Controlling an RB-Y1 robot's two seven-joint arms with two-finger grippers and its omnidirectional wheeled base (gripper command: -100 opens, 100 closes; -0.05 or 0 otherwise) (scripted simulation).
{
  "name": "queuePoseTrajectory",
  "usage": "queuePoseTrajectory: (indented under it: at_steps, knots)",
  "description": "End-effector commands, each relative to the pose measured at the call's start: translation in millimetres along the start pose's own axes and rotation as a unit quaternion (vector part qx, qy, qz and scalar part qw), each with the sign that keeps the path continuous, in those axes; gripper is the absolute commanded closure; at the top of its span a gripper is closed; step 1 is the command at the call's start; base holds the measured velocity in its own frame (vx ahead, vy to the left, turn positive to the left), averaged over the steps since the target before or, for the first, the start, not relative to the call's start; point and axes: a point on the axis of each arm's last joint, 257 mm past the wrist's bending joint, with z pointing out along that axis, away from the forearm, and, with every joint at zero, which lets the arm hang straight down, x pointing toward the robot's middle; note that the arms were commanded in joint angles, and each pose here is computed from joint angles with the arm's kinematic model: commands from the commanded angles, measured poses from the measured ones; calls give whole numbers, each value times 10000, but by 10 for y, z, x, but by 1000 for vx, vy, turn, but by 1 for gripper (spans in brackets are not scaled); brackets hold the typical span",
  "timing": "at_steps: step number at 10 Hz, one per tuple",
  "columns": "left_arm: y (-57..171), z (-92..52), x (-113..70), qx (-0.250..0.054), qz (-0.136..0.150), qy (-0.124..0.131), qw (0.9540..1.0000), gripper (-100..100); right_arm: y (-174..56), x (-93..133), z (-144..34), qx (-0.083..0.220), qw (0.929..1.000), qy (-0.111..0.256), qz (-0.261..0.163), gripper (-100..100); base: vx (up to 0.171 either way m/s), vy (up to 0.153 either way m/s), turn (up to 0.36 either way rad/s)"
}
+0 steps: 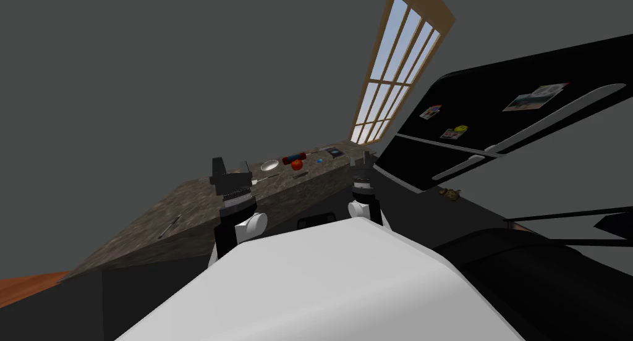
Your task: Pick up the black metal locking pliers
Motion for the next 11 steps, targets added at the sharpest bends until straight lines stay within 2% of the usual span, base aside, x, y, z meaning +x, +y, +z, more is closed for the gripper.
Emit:
queuePoseTrajectory:
  at_steps: [1, 5, 6, 7, 11]
  knots:
    - [50, 9, 24, -93, 61, 142, 9998, -100, 0, 0, 0, 0, 10000, 0, 0, 0, 4, -10, -10]
    - [325, 43, 11, -578, 253, 410, 9972, -100, 0, 0, 0, 0, 10000, 0, 0, 0, 18, -36, -21]
    - [336, 42, 11, -600, 254, 410, 9970, -100, 0, 0, 0, 0, 10000, 0, 0, 0, 20, -35, -4]
    - [436, 51, -15, -776, 309, 441, 9955, -100, 0, 0, 0, 0, 10000, 0, 0, 0, 16, -36, -17]
    - [655, 65, -92, -1168, 427, 460, 9912, -100, 0, 0, 0, 0, 10000, 0, 0, 0, 19, -43, -19]
